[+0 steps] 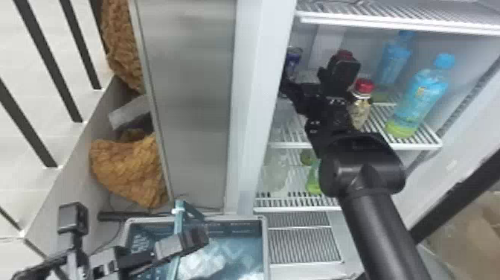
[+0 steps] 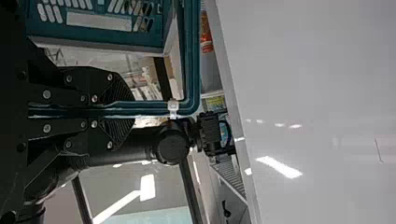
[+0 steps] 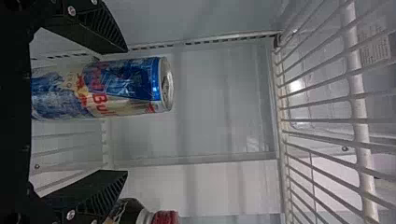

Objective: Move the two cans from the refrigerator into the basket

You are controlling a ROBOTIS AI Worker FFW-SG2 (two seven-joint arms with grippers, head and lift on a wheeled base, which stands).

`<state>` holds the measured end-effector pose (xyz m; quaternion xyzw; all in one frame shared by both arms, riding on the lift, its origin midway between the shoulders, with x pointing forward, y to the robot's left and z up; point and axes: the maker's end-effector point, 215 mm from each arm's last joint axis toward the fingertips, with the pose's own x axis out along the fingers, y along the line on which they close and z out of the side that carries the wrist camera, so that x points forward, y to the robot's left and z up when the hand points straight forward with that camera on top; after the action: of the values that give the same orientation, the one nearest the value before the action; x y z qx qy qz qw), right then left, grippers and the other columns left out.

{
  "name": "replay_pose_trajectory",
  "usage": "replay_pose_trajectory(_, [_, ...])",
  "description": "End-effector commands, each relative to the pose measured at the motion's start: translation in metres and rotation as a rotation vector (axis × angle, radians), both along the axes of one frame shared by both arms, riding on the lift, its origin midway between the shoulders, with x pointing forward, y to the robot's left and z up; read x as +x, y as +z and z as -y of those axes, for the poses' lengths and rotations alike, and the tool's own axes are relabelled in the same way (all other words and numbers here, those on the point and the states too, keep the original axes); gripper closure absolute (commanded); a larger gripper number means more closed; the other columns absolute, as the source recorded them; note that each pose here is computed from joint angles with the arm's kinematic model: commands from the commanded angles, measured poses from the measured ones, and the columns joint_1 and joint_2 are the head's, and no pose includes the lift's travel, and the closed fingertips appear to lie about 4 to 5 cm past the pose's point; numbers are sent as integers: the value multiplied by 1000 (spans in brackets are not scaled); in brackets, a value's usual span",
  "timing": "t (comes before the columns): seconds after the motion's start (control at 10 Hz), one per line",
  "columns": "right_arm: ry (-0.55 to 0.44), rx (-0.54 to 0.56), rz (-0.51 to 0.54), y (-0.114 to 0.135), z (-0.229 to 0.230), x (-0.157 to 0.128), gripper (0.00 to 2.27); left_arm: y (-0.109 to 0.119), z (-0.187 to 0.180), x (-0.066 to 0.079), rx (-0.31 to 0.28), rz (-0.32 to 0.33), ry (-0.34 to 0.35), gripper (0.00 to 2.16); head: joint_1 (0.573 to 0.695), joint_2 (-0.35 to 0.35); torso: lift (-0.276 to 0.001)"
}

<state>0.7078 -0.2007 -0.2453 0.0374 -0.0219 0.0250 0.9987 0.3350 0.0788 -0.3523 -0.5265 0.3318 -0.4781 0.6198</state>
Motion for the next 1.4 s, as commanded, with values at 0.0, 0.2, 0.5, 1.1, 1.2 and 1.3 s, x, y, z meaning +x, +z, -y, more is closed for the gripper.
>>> replay_pose_trajectory(0.0, [-4, -4, -3, 3, 0, 8, 119, 1, 0, 1, 0, 2, -1, 1191, 695, -129, -31])
replay_pose_trajectory(0.2, [-2, -16, -4, 7, -1, 17, 114, 1, 0, 2, -1, 4, 2, 1191, 692, -128, -31])
replay_pose_trajectory(0.5, [17, -18, -35, -5, -12, 18, 148, 2, 0, 3, -3, 6, 4, 1191, 689, -121, -31])
replay_pose_trajectory(1.1, [29, -20, -74, -16, -14, 18, 1288, 1, 0, 2, -7, 3, 5, 1191, 695, -110, -31])
replay_pose_trajectory(1.2, [29, -21, -69, -15, -14, 16, 1288, 1, -1, 3, -6, 5, 7, 1191, 695, -110, -31])
replay_pose_trajectory(1.3, [30, -23, -62, -13, -14, 13, 1288, 2, -1, 4, -6, 8, 7, 1191, 695, -111, -31])
